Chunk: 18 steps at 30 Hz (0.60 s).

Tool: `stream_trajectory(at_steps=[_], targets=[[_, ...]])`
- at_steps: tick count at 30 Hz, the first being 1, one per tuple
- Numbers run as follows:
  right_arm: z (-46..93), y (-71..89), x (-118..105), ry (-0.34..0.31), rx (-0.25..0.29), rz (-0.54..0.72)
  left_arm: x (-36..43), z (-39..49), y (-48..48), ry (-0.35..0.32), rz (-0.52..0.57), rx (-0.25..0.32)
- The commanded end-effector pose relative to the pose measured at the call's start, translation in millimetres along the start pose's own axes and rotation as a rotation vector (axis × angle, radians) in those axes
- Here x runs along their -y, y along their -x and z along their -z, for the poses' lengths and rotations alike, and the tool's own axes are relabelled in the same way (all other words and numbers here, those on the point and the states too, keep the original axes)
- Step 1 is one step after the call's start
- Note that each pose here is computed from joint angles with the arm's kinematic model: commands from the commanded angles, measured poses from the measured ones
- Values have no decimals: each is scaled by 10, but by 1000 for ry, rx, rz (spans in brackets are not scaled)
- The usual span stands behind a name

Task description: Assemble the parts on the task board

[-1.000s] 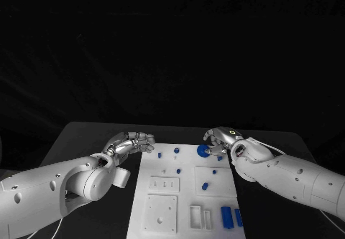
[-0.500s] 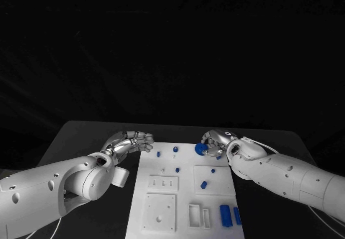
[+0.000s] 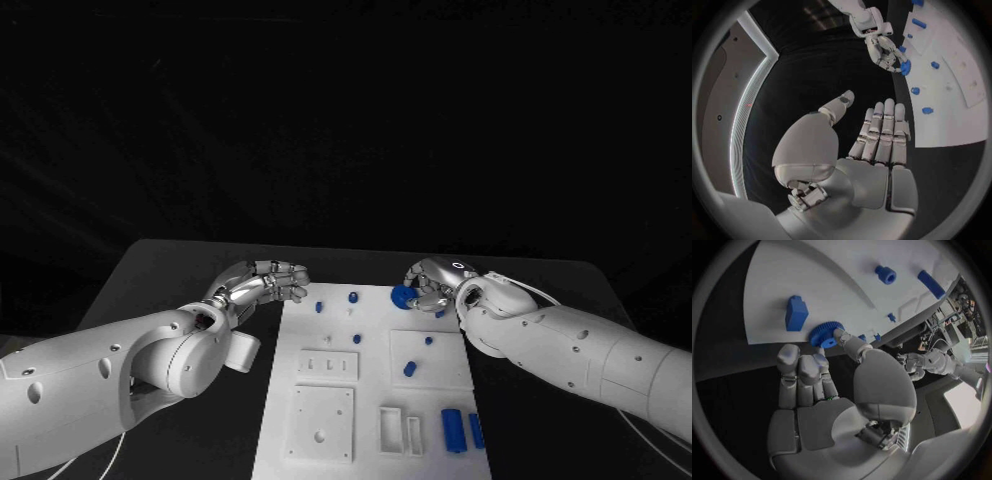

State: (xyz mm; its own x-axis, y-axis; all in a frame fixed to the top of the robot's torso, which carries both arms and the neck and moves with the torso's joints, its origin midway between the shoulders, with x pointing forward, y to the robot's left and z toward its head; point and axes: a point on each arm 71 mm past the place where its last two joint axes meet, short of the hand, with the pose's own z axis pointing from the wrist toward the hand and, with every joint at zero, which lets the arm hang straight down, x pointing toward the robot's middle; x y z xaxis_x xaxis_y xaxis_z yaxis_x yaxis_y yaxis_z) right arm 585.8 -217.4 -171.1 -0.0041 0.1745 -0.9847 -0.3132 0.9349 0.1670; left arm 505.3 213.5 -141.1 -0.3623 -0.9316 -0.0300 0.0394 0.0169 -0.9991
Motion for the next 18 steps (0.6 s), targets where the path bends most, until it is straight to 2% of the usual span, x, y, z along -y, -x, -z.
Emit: stream_trajectory(at_steps=[1,11,15,18], targets=[[22,-144,6,-5,-107,10,16,-5,-24,-10,3,-20],[22,-196,-51,0,-109,61,14,-6,-24,-8,3,-20],[23,-202,-84,0,-92,85,13,-9,-26,-8,3,-21],[20,-174,-122,4,-40,86,12,-8,-21,-6,3,-19]])
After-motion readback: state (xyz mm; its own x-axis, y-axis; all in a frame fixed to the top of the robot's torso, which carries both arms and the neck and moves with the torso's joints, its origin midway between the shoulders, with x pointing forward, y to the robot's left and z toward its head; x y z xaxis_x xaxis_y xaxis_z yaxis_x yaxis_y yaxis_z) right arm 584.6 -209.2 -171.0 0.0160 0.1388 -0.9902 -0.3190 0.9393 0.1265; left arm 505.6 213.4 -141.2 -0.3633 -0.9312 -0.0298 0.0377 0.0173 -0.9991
